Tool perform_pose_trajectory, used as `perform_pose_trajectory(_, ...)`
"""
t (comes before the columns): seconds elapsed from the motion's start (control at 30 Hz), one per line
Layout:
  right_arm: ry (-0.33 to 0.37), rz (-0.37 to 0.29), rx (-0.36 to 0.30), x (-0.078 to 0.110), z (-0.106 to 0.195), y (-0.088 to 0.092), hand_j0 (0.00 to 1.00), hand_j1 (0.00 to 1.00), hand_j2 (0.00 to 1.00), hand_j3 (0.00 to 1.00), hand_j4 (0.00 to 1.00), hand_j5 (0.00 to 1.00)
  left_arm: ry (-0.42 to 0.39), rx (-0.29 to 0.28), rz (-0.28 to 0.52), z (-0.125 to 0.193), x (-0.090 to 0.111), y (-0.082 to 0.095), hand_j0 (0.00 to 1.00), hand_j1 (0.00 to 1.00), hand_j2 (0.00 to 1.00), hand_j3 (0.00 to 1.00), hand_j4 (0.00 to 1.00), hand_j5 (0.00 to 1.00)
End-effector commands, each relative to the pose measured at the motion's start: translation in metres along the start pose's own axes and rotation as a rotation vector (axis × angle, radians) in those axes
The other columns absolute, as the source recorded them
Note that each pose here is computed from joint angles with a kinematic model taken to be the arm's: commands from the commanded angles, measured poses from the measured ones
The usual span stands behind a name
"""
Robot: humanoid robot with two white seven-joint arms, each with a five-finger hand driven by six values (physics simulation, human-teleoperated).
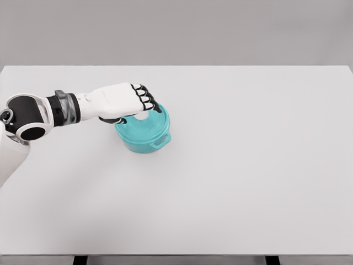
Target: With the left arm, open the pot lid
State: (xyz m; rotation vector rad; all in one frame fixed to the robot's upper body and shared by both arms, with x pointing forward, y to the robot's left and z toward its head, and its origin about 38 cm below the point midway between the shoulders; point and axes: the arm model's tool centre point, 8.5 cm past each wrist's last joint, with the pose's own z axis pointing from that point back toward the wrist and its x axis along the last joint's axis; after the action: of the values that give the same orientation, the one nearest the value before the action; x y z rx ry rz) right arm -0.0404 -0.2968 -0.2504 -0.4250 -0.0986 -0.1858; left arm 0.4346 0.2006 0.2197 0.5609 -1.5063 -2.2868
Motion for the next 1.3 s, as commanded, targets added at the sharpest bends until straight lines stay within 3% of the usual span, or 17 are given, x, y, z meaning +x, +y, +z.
perform_pose_trajectory(0.0,0.000,-0.002,0.000,0.0000,0.0000,0.0000,1.00,1.00,1.00,1.00,1.00,1.00,0.002,0.002,0.004,0.0008,-0.0007,0.0000,0.82,0.82,0.82,0.82,0.82,0.82)
perform_pose_trajectory(0.7,0.001,-0.002,0.000,-0.0001,0.0000,0.0000,1.00,1.00,1.00,1.00,1.00,1.00,-0.017,0.004,0.009,-0.0017,0.0045,-0.0006,0.82,0.82,0.82,0.82,0.82,0.82)
perform_pose_trajectory(1.27,0.001,-0.002,0.000,-0.0001,0.0000,0.0000,1.00,1.00,1.00,1.00,1.00,1.00,-0.010,-0.010,0.012,-0.0026,0.0018,-0.0044,0.69,0.69,0.69,0.69,0.69,0.69)
